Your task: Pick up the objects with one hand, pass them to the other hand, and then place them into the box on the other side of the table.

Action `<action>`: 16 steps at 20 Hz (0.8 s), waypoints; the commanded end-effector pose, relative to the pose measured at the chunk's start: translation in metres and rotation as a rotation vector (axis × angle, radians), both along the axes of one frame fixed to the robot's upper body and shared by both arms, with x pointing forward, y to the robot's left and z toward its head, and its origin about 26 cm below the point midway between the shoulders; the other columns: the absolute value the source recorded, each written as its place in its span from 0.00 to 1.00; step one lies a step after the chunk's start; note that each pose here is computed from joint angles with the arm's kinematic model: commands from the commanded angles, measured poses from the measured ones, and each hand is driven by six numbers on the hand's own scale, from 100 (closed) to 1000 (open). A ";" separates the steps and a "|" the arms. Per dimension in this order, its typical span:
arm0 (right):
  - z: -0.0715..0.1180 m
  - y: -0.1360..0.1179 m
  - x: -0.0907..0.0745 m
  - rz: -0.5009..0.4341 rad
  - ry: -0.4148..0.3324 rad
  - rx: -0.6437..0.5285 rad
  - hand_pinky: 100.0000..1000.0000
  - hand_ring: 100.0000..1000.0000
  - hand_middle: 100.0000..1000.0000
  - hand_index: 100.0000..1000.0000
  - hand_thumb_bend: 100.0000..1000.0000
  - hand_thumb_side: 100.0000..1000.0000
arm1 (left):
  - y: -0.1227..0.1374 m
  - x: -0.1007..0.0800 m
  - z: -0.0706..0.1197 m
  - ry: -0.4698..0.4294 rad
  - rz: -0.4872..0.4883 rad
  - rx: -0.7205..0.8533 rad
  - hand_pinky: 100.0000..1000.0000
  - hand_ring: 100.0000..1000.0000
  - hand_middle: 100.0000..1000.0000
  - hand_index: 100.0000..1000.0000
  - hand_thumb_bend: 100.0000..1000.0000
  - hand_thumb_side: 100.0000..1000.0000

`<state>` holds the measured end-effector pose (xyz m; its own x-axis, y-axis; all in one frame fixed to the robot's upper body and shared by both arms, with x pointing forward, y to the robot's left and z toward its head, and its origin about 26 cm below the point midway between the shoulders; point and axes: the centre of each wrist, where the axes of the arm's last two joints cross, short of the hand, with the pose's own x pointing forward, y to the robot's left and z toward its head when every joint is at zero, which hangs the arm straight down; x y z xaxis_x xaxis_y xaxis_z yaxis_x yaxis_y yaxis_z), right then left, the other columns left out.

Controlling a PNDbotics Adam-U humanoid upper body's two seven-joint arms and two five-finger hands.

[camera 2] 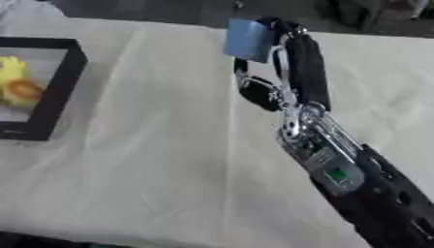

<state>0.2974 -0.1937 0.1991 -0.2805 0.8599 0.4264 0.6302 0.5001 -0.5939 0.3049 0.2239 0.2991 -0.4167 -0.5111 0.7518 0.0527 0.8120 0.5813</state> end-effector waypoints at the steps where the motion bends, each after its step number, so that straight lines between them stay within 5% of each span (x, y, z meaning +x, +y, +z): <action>1: 0.004 0.009 -0.004 -0.128 -0.098 0.008 0.45 0.62 0.44 0.41 0.08 0.00 | -0.008 -0.005 0.011 0.053 -0.030 0.129 1.00 0.47 0.68 0.84 0.45 0.64; 8: -0.001 0.020 -0.008 -0.116 -0.144 -0.139 0.50 0.63 0.44 0.41 0.13 0.00 | -0.050 -0.010 0.010 0.256 -0.085 0.283 1.00 0.54 0.71 0.86 0.50 0.56; 16: 0.001 0.024 -0.008 -0.165 -0.183 -0.231 0.52 0.63 0.45 0.42 0.16 0.00 | -0.086 -0.017 -0.013 0.320 -0.149 0.336 1.00 0.58 0.73 0.87 0.55 0.50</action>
